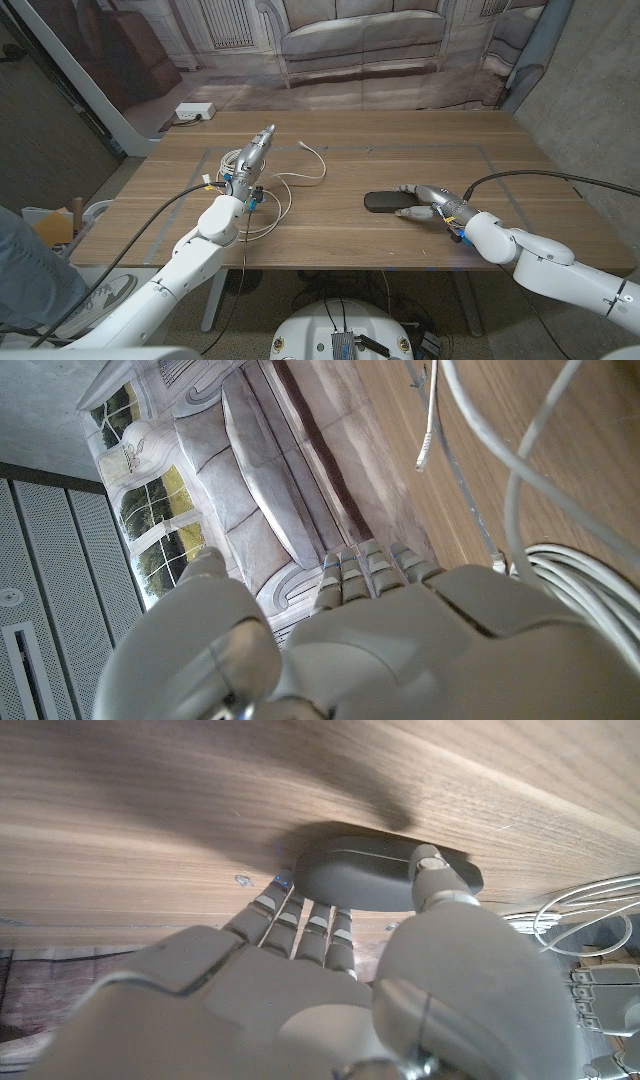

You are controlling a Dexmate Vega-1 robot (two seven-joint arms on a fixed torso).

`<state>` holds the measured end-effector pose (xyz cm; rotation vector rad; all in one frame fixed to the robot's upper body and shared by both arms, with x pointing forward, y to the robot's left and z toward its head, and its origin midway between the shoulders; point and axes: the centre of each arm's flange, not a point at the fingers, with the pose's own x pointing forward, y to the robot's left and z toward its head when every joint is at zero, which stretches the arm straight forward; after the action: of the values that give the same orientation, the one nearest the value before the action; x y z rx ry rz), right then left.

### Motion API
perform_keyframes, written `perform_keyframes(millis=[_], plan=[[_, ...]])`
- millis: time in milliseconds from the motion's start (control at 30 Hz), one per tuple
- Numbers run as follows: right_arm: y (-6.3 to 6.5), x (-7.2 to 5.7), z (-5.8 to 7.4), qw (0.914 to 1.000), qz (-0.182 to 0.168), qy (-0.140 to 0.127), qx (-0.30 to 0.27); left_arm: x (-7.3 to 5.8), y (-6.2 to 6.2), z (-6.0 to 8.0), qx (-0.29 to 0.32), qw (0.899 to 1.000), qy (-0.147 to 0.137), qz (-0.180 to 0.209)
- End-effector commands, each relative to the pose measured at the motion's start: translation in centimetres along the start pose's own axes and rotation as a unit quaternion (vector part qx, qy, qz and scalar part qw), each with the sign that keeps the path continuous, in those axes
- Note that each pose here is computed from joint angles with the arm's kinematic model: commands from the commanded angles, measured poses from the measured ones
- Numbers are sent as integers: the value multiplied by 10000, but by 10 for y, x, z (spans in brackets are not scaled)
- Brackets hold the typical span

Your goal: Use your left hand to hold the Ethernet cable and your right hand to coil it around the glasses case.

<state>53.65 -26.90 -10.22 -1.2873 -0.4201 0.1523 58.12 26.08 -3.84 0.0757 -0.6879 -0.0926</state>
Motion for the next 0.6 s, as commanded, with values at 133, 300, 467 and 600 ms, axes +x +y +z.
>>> perform_keyframes(millis=[133, 300, 467, 600], plan=[[5, 2, -9, 9998, -178, -14, -6, 0, -3, -4, -20, 10000, 70, -12], [4, 3, -9, 9997, -244, -21, -46, -1, -4, -4, -26, 10000, 75, 16], [4, 3, -11, 9994, -323, -14, -86, -3, -5, -4, -47, 10000, 70, 43], [1, 2, -10, 9991, -414, -46, -86, -3, -5, -4, -52, 10000, 58, 56]])
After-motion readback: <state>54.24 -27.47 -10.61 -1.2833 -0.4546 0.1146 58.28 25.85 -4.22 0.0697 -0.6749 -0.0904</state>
